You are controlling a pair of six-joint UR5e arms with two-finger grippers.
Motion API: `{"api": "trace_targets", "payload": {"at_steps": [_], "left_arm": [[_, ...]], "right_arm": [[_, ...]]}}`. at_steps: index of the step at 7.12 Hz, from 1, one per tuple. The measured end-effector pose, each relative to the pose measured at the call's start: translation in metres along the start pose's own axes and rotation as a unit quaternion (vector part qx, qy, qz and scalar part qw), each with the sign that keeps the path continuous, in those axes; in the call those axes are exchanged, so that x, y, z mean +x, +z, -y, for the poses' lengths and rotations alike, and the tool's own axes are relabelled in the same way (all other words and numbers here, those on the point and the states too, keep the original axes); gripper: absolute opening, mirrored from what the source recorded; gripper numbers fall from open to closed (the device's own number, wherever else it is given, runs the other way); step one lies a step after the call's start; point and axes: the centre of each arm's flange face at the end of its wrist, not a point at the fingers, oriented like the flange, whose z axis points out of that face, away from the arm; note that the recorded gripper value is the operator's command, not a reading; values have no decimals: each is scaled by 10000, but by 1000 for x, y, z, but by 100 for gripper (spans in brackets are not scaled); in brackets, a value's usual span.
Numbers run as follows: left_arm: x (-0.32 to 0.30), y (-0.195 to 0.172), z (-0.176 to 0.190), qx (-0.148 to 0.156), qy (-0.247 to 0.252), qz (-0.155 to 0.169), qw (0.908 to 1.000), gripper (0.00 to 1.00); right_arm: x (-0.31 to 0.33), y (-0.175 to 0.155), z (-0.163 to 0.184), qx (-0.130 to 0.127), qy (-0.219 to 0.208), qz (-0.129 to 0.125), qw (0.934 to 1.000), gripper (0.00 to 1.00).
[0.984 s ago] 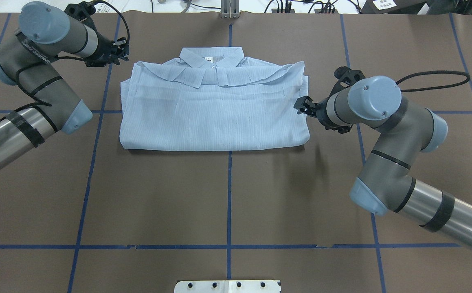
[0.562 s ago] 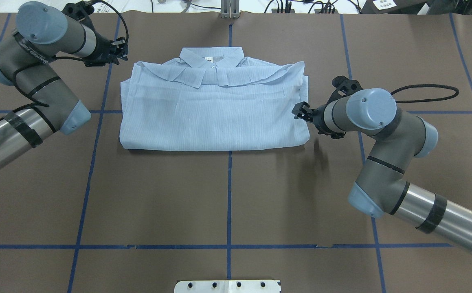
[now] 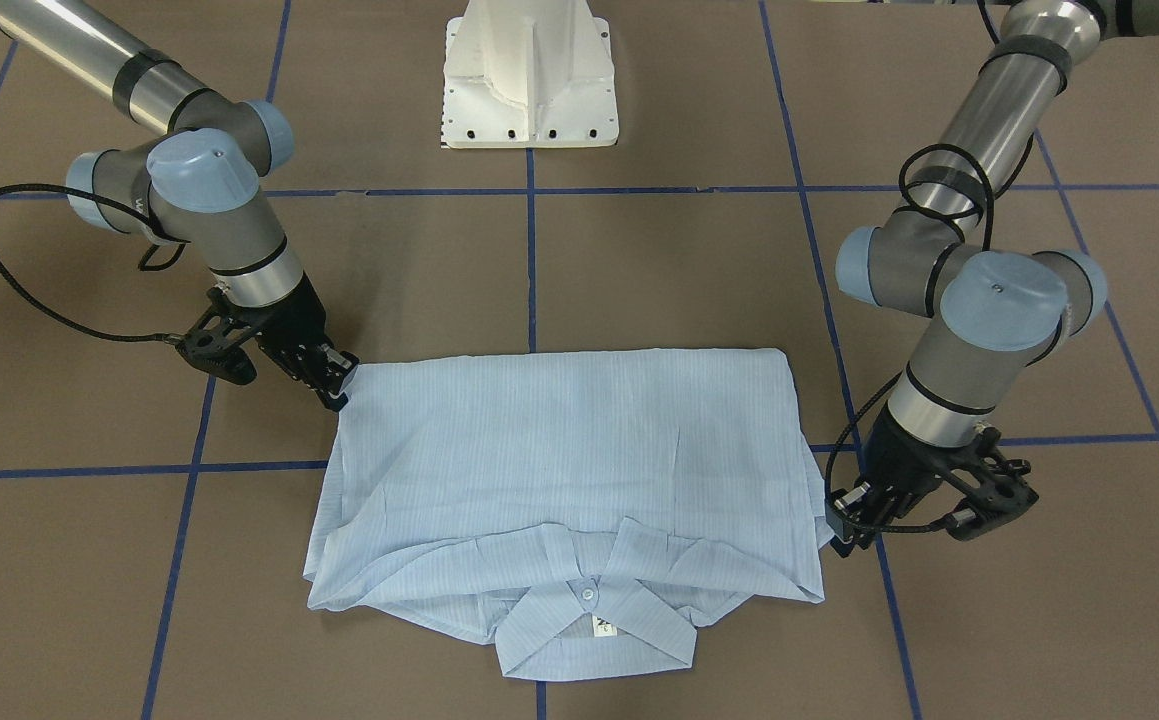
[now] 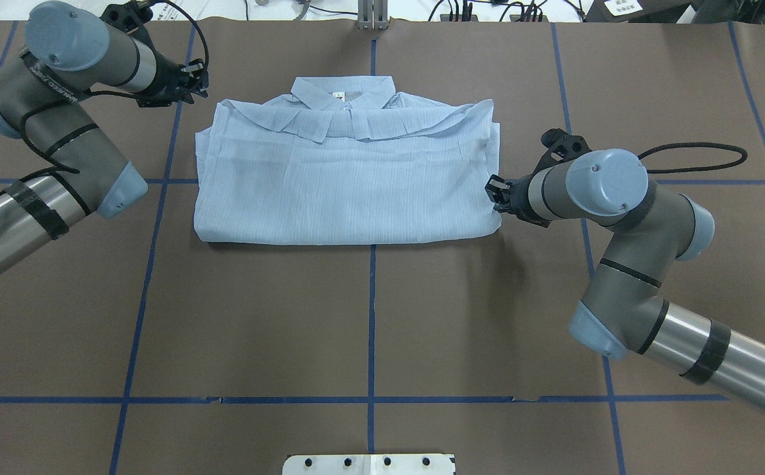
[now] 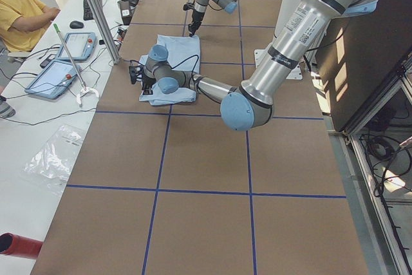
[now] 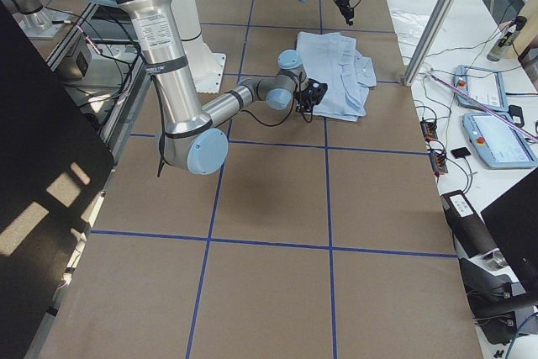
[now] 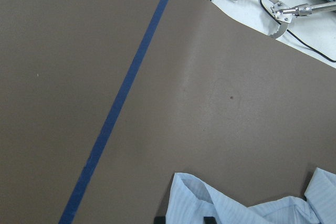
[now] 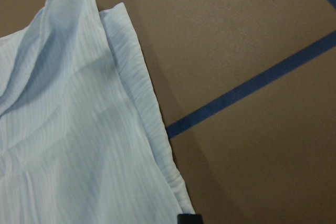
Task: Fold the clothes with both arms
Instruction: 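Grasp the folded shirt's side edge with the right gripper and pull it outward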
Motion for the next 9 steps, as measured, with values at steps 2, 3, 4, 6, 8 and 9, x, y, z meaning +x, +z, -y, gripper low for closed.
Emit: {"api": "trace_targets", "payload": {"at_steps": [2, 3, 4, 6, 8, 9], "left_arm": [[-1, 0, 0, 0, -17, -1, 10000, 36], [-2, -1, -1, 1, -21, -4, 10000, 36], [-4, -3, -2, 2, -23, -9, 10000, 36], [-4, -5, -2, 6, -26, -30, 10000, 37], [-3, -6, -3, 8, -26, -42, 10000, 37], [-2, -8, -3, 10, -22, -60, 10000, 37]], "right_arm": [[-6, -12, -5, -54, -11, 99, 9999, 0], [-6, -16, -5, -72, -8, 114, 9999, 0], [-3, -20, -6, -80, -8, 130, 9999, 0], [22, -47, -17, -170, -44, 198, 9996, 0], [51, -85, -54, -455, 47, 278, 9986, 0], [71, -103, -76, -627, 52, 234, 9977, 0]]}}
